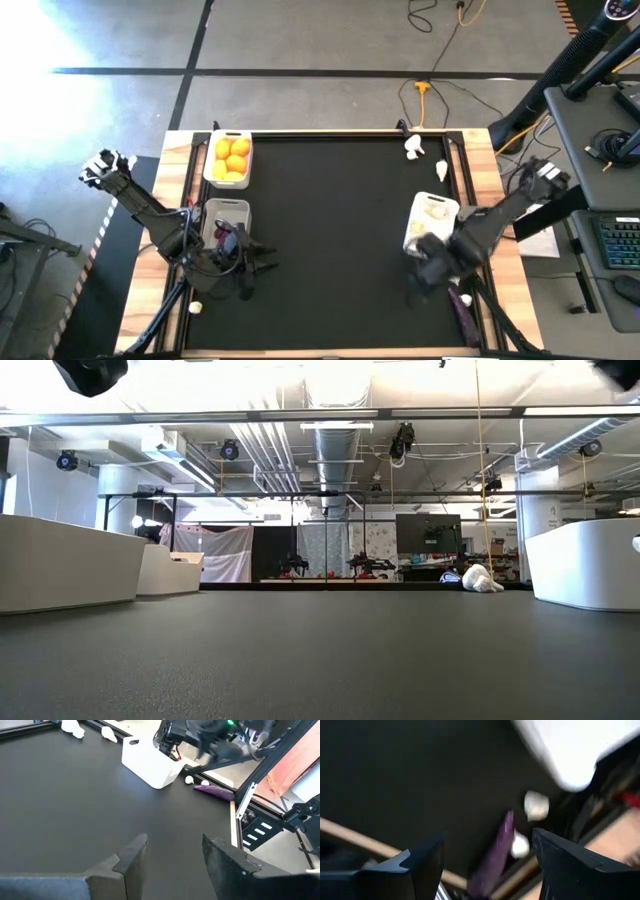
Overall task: Sort produce into baskets
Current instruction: Put the white garlic into the bottom white bin
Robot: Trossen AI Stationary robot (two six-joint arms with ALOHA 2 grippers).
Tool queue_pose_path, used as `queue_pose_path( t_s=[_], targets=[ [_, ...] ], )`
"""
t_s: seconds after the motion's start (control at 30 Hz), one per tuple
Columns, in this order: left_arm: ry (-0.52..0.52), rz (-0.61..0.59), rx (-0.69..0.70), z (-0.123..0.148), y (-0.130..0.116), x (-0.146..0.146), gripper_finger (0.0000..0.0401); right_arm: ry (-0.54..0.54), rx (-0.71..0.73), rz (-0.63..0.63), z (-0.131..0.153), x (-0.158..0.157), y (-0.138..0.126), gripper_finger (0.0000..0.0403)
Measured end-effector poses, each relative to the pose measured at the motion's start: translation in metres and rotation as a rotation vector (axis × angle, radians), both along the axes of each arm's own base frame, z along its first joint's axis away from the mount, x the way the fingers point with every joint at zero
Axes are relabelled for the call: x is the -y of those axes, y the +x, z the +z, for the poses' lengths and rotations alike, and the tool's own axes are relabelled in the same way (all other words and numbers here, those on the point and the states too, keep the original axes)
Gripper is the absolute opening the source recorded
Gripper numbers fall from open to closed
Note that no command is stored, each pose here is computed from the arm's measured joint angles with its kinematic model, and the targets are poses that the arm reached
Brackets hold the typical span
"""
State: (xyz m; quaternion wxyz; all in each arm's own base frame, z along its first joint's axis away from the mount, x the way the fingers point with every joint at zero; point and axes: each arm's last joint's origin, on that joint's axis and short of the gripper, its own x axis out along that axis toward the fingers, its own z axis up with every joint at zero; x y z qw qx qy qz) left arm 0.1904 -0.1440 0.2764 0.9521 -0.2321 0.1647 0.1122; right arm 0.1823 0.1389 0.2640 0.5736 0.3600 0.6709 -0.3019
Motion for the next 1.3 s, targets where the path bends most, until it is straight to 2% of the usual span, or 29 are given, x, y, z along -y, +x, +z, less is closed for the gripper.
queue_pose_path(
  t_s=[0.1, 0.2, 0.37, 0.5, 0.77, 0.9, 1.3],
  targets=[
    [0.010, -0.004, -0.001, 0.000, 0.000, 0.000, 0.0168, 0.009, -0.091, 0.031, -0.011, -0.024, -0.004, 0.0280],
    [0.022, -0.010, -0.001, 0.000, 0.000, 0.000, 0.0168, -0.033, -0.173, 0.053, -0.032, -0.034, -0.005, 0.0274],
    [0.017, -0.011, 0.000, 0.000, 0.000, 0.000, 0.0168, -0.103, -0.221, 0.032, -0.070, -0.029, -0.012, 0.0260],
    [-0.019, -0.039, -0.009, 0.000, -0.001, 0.002, 0.0168, -0.167, -0.268, -0.029, -0.088, -0.015, -0.026, 0.0256],
    [-0.049, -0.071, -0.021, 0.000, -0.001, 0.004, 0.0168, -0.076, -0.276, -0.042, -0.118, -0.006, -0.039, 0.0248],
    [-0.050, -0.071, -0.020, 0.000, -0.001, 0.004, 0.0168, -0.116, -0.290, -0.069, -0.126, 0.000, -0.045, 0.0235],
    [-0.050, -0.071, -0.019, 0.000, -0.001, 0.004, 0.0168, -0.059, -0.288, -0.047, -0.123, -0.005, -0.044, 0.0153]
  ],
)
